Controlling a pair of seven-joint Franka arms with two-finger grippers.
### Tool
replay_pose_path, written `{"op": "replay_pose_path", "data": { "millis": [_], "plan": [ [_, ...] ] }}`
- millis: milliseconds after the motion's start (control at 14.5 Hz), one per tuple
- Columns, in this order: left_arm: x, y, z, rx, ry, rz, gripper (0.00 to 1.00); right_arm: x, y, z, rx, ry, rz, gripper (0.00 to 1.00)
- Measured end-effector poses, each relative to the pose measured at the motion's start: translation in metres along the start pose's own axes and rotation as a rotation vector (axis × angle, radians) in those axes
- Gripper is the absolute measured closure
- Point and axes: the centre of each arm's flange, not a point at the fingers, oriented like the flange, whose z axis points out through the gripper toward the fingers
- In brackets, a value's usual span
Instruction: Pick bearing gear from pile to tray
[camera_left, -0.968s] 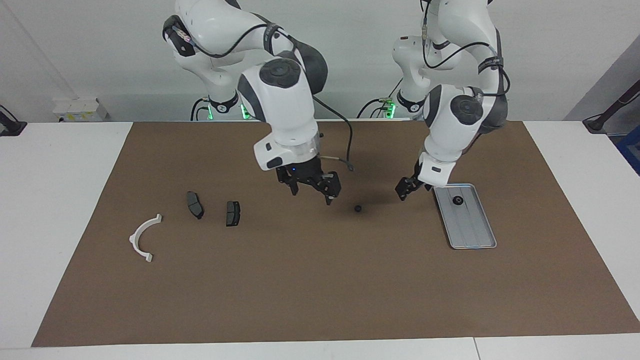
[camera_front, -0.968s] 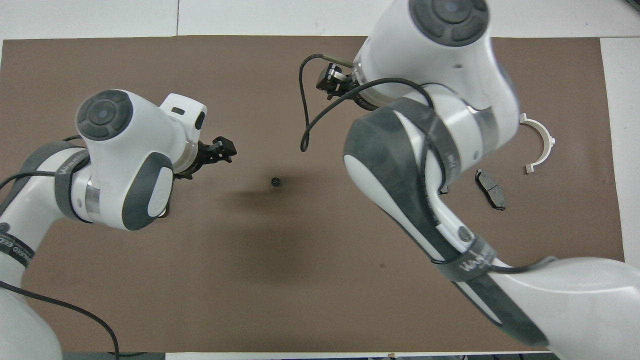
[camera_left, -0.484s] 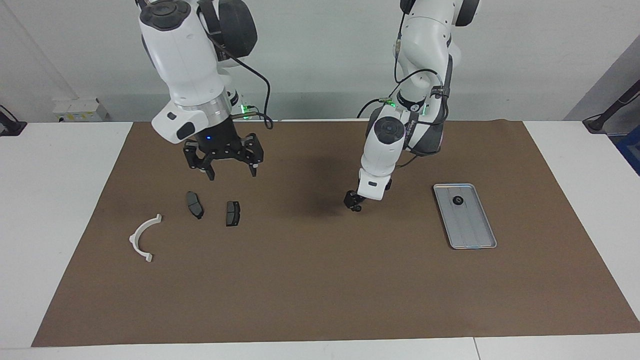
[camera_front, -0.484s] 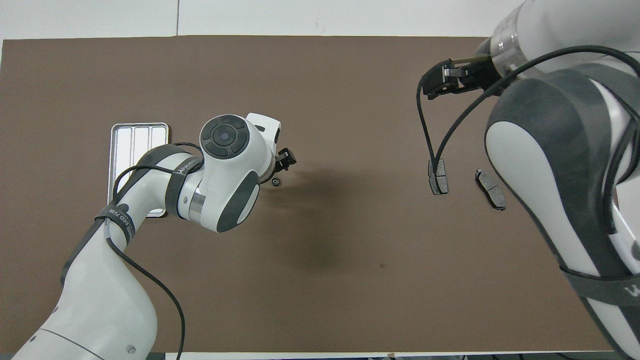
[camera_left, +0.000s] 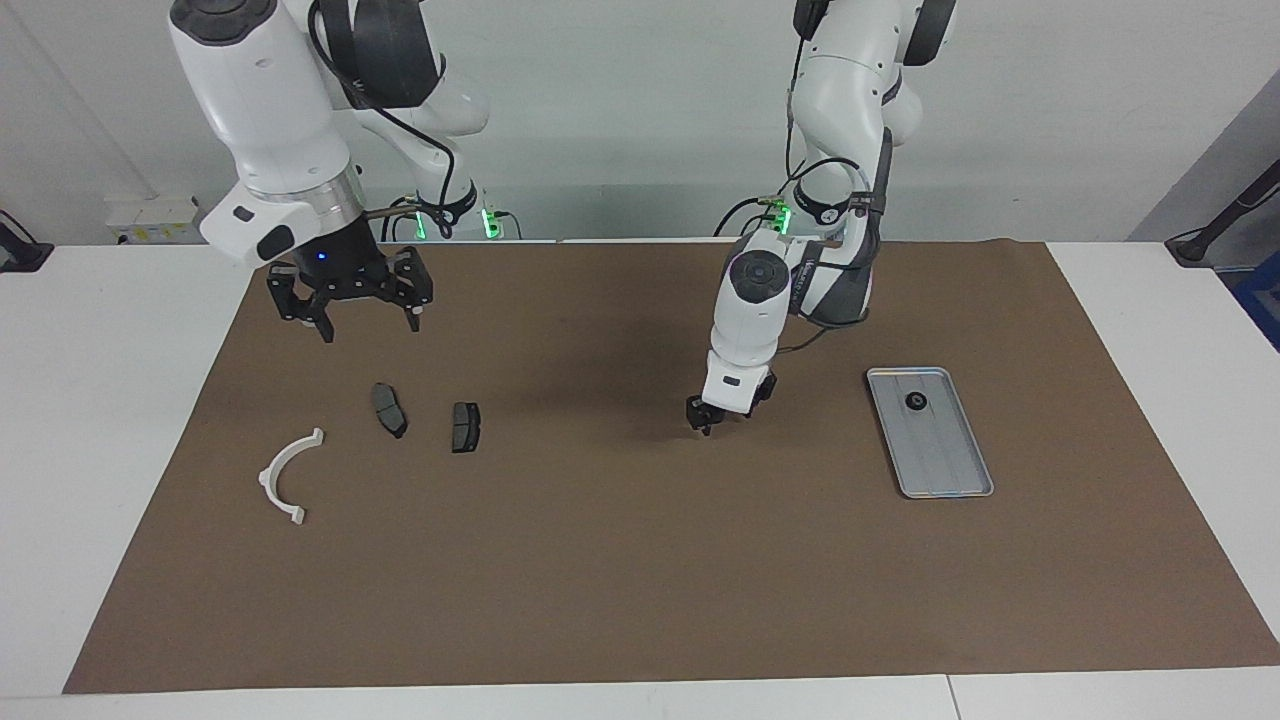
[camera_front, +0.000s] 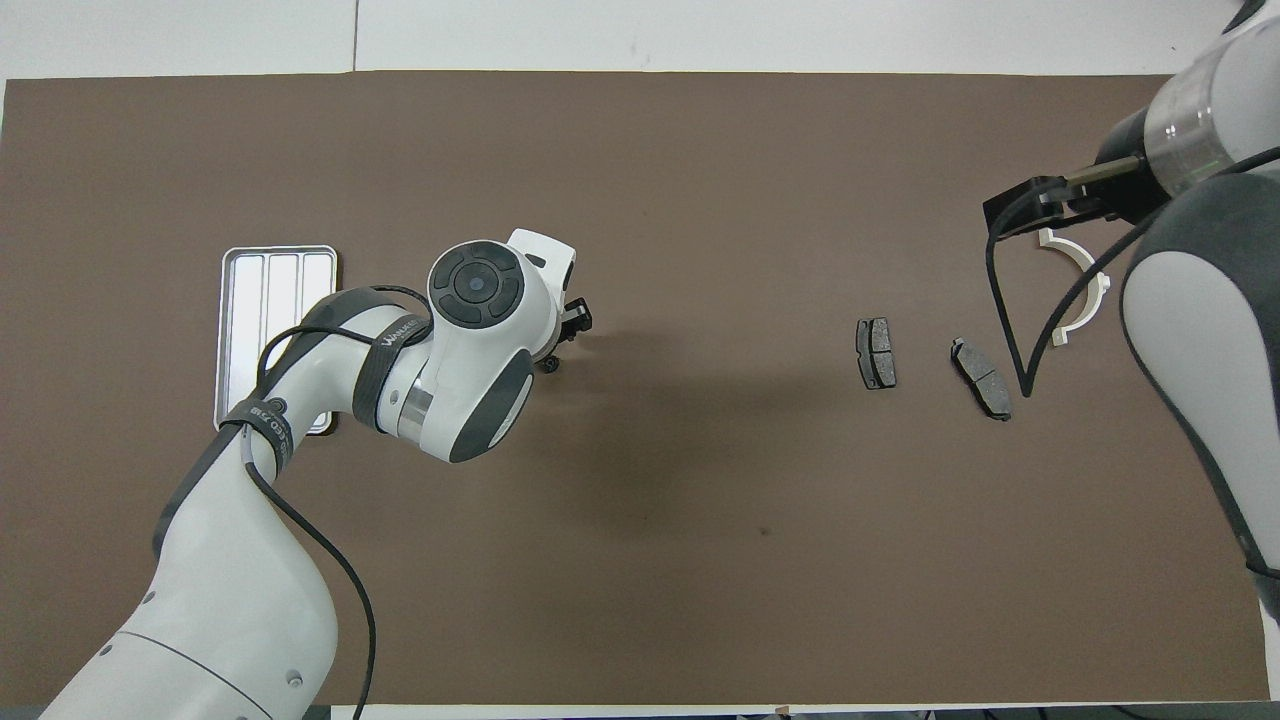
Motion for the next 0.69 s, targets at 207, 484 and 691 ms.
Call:
{"op": "replay_pose_path", "data": {
  "millis": [207, 484, 691],
  "plan": [
    [-0.005, 0.0, 0.004, 0.008, -0.005, 0.05, 0.3, -0.012, 0.024, -0.007, -0.014, 0.002, 0.007, 0.0],
    [-0.012, 0.004, 0.008, 0.006, -0.003, 0.08, 0.3, -0.027, 0.035, -0.009, -0.024, -0.006, 0.027, 0.0],
    [-0.02, 0.005, 0.015, 0.008, -0.006, 0.091, 0.28, -0.031, 0.045, -0.007, -0.027, -0.013, 0.045, 0.0]
  ]
}}
